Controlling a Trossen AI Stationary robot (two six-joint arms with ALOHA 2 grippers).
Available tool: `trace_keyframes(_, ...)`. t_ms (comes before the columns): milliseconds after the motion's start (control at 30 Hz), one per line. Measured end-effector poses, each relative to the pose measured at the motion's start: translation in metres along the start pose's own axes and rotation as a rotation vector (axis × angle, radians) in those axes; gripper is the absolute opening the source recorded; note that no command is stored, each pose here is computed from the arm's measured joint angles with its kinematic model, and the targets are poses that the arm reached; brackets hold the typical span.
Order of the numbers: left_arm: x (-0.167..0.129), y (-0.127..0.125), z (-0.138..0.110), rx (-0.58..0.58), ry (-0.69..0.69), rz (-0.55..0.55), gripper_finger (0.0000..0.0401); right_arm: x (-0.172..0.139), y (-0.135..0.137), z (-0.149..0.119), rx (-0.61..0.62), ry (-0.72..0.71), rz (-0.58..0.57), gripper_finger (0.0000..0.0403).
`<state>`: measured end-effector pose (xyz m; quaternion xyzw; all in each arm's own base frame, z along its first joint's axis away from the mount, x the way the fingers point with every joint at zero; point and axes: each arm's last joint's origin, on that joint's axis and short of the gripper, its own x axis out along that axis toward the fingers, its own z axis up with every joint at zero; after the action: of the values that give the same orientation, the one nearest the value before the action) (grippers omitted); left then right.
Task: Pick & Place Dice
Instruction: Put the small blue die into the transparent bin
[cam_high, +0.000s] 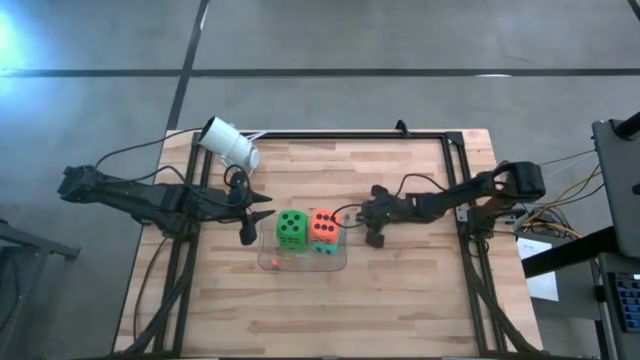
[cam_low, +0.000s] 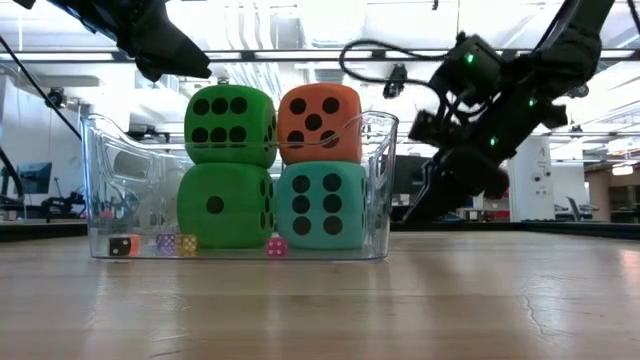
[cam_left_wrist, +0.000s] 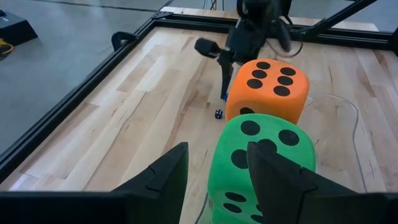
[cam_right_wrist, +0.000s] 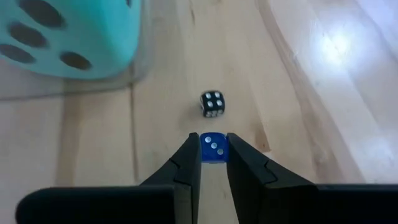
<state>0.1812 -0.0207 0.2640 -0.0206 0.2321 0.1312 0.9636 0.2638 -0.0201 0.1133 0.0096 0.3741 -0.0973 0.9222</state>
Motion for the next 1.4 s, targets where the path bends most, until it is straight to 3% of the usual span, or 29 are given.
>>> trace_keyframes(167, 0.000, 0.000, 0.000, 0.000, 0.001, 0.000, 0.0171, -0.019, 0.005, 0.014, -0.018, -0.005, 0.016, 0.0052)
trace_keyframes(433, 0.000, 0.000, 0.000, 0.000, 0.001, 0.000, 0.0171, -0.062, 0.017, 0.043, -0.044, -0.124, 0.023, 0.0052)
trace_keyframes(667, 0.000, 0.000, 0.000, 0.002, 0.003, 0.000, 0.0171, -0.085, 0.039, 0.061, -0.106, -0.252, 0.103, 0.0052)
trace_keyframes(900, 0.000, 0.000, -0.001, 0.002, 0.005, 0.001, 0.0171, -0.086, 0.065, 0.073, -0.177, -0.300, 0.186, 0.0052)
trace_keyframes(1167, 0.000, 0.000, -0.001, 0.002, 0.006, 0.001, 0.0171, -0.062, 0.089, 0.087, -0.259, -0.279, 0.340, 0.0052)
trace_keyframes(1400, 0.000, 0.000, -0.001, 0.004, 0.010, 0.002, 0.0171, -0.043, 0.102, 0.096, -0.300, -0.253, 0.349, 0.0052)
